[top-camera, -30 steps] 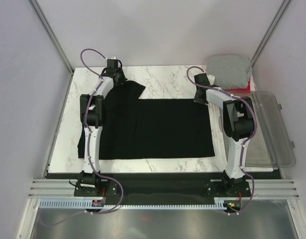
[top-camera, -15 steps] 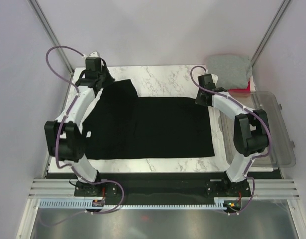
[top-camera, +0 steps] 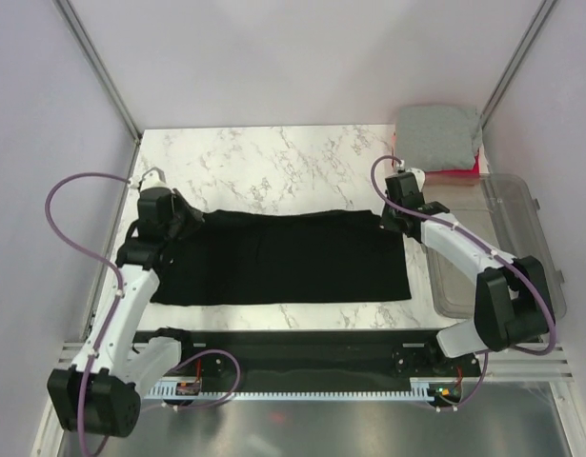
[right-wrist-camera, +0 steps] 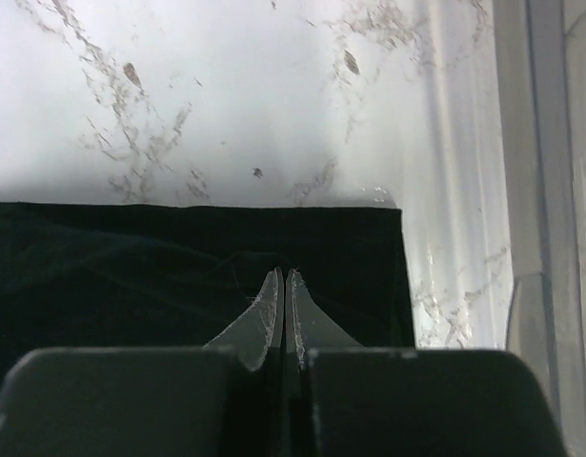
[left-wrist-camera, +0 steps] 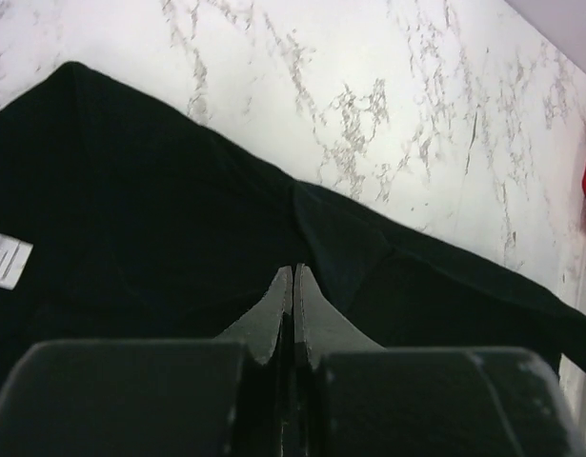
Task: Fold and stack the t-shirts
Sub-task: Fold the tshirt
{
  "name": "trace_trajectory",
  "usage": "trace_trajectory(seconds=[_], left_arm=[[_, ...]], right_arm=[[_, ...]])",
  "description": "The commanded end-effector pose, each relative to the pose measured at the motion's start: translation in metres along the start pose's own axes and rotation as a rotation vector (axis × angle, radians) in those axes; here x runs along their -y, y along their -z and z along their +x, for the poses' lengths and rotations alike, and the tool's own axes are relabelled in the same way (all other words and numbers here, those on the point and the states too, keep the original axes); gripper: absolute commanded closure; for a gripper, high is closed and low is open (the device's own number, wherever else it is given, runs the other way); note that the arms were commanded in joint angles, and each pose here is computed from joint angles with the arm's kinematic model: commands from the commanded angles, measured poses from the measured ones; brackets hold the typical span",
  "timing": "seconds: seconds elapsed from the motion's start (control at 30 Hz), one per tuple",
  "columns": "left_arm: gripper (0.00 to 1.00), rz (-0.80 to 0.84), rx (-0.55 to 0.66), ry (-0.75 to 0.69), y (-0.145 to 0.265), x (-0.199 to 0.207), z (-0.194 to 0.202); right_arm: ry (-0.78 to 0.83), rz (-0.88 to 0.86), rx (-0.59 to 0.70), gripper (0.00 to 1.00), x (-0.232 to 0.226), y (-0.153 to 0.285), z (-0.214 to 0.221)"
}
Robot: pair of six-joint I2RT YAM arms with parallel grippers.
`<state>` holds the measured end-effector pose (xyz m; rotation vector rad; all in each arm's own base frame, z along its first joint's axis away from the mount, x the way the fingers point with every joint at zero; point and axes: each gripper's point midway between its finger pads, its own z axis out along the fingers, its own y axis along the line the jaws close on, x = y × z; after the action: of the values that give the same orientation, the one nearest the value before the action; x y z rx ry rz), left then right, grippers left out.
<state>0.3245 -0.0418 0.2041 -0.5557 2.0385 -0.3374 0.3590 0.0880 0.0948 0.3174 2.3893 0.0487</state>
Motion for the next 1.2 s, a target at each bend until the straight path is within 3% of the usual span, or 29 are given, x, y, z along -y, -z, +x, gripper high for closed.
trace_trajectory(seconds=[0.0, 0.2, 0.23, 0.27, 0.3, 0.33, 0.37, 0.4, 0.47, 0.6, 0.73, 0.9, 1.17], left_arm=[[0.98, -0.056, 0.031, 0.043, 0.016, -0.021, 0.011], [0.97, -0.122, 0.053, 0.112, 0.049, -0.055, 0.042], [0.95, -0.178, 0.068, 0.13, 0.054, -0.07, 0.047], [0.86, -0.209, 0.082, 0.153, 0.059, -0.077, 0.049], [0.62, -0.238, 0.098, 0.215, 0.071, -0.086, 0.054], [0.5, -0.228, 0.119, 0.24, 0.074, -0.086, 0.054], [0.39, -0.195, 0.129, 0.266, 0.077, -0.08, 0.052], [0.19, -0.172, 0.146, 0.289, 0.081, -0.078, 0.05], [0.13, -0.123, 0.177, 0.32, 0.089, -0.072, 0.047], [0.13, -0.104, 0.189, 0.312, 0.087, -0.07, 0.046], [0.18, -0.142, 0.081, 0.292, 0.063, -0.072, 0.067], [0.22, -0.16, -0.022, 0.274, 0.024, -0.074, 0.091], [0.23, -0.266, -0.15, 0.207, -0.036, -0.092, 0.123]], right_arm=[[-0.01, 0.021, 0.044, 1.0, 0.01, 0.009, 0.001], [-0.053, 0.052, 0.002, 1.0, 0.031, 0.013, 0.041], [-0.068, 0.059, -0.019, 0.83, 0.036, 0.012, 0.054], [-0.083, 0.048, -0.009, 0.61, 0.036, 0.017, 0.054], [-0.091, 0.04, -0.005, 0.39, 0.036, 0.018, 0.055], [-0.106, 0.037, 0.009, 0.17, 0.037, 0.021, 0.054], [-0.109, 0.033, 0.019, 0.13, 0.036, 0.023, 0.052], [-0.112, 0.031, 0.026, 0.11, 0.036, 0.025, 0.049], [-0.121, 0.005, 0.056, 0.1, 0.028, 0.032, 0.034], [-0.109, -0.071, 0.059, 0.11, 0.003, 0.037, 0.017], [-0.054, -0.14, 0.035, 0.12, -0.033, 0.031, 0.016], [0.026, -0.147, -0.072, 0.14, -0.058, 0.004, 0.052], [0.056, -0.118, -0.234, 0.16, -0.049, -0.026, 0.114]])
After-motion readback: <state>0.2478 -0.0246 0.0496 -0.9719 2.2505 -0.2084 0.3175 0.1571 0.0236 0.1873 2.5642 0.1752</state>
